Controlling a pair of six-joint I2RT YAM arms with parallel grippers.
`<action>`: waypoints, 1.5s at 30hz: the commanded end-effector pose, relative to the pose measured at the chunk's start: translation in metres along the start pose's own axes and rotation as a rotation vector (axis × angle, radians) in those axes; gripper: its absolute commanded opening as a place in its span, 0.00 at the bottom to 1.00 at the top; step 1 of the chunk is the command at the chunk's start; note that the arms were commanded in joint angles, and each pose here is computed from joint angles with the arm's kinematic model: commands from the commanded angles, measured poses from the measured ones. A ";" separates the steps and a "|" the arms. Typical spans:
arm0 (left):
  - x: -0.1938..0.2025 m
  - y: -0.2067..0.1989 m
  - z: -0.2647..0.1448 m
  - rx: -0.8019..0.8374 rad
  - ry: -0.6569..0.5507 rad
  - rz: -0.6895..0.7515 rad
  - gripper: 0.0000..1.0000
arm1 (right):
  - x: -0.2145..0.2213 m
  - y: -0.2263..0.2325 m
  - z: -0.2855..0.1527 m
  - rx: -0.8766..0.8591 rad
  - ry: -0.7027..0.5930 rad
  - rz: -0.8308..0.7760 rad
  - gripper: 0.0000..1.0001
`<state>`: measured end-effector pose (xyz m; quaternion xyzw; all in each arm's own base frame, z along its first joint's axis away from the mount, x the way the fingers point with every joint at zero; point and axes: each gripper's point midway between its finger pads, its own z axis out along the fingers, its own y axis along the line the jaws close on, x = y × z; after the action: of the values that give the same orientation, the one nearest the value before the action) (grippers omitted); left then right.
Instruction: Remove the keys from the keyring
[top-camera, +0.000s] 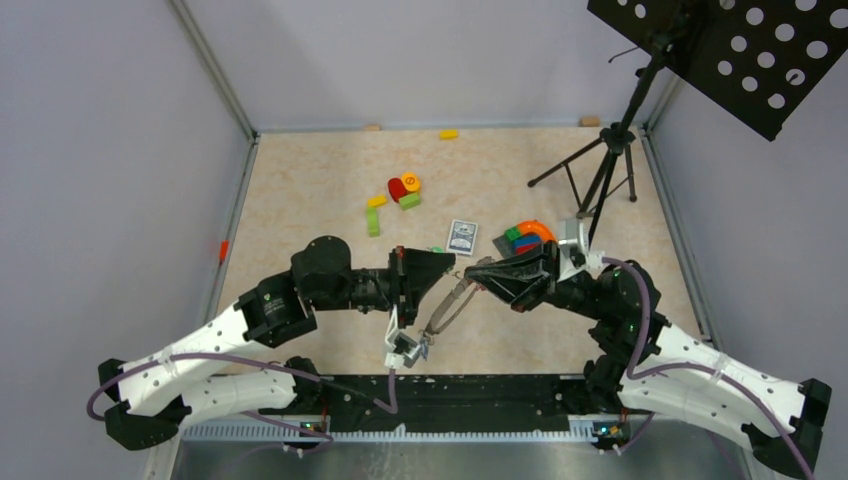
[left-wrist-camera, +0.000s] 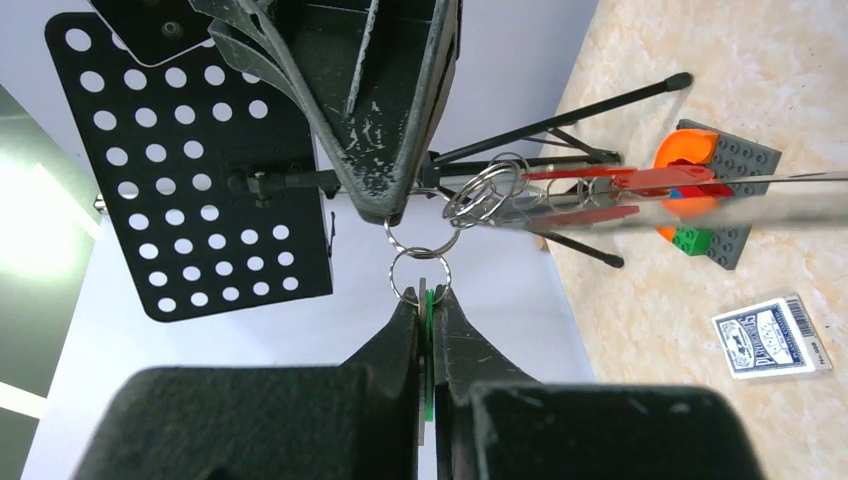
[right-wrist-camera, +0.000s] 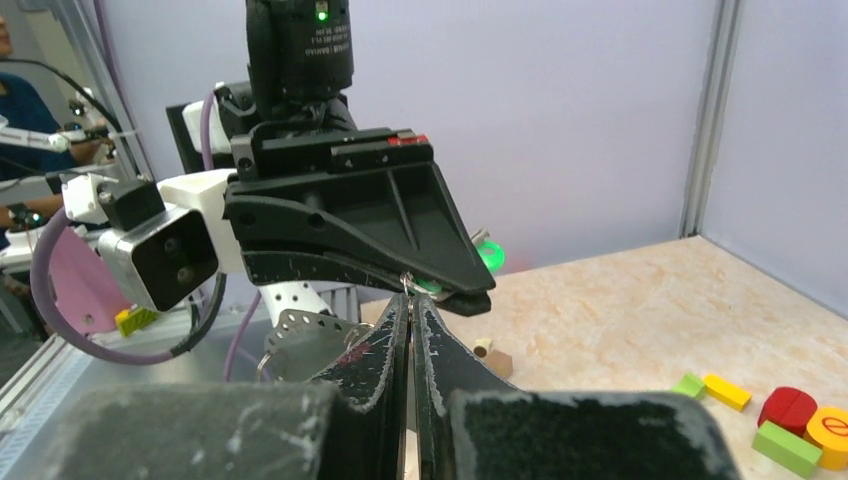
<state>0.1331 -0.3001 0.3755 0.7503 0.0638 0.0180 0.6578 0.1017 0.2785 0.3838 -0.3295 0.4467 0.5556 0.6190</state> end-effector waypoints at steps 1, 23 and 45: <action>-0.002 0.009 0.001 -0.043 -0.015 -0.004 0.00 | -0.038 0.004 0.004 -0.007 -0.146 -0.018 0.00; 0.005 0.024 -0.007 -0.068 0.042 0.036 0.00 | 0.012 -0.007 -0.027 0.075 0.113 -0.086 0.00; -0.003 0.020 -0.004 -0.055 -0.008 0.016 0.00 | 0.008 0.000 0.011 -0.062 0.084 -0.143 0.27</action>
<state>0.1353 -0.3000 0.3696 0.7556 0.0688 0.0203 0.6511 0.1142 0.2944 0.3374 -0.4062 0.4883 0.4878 0.5989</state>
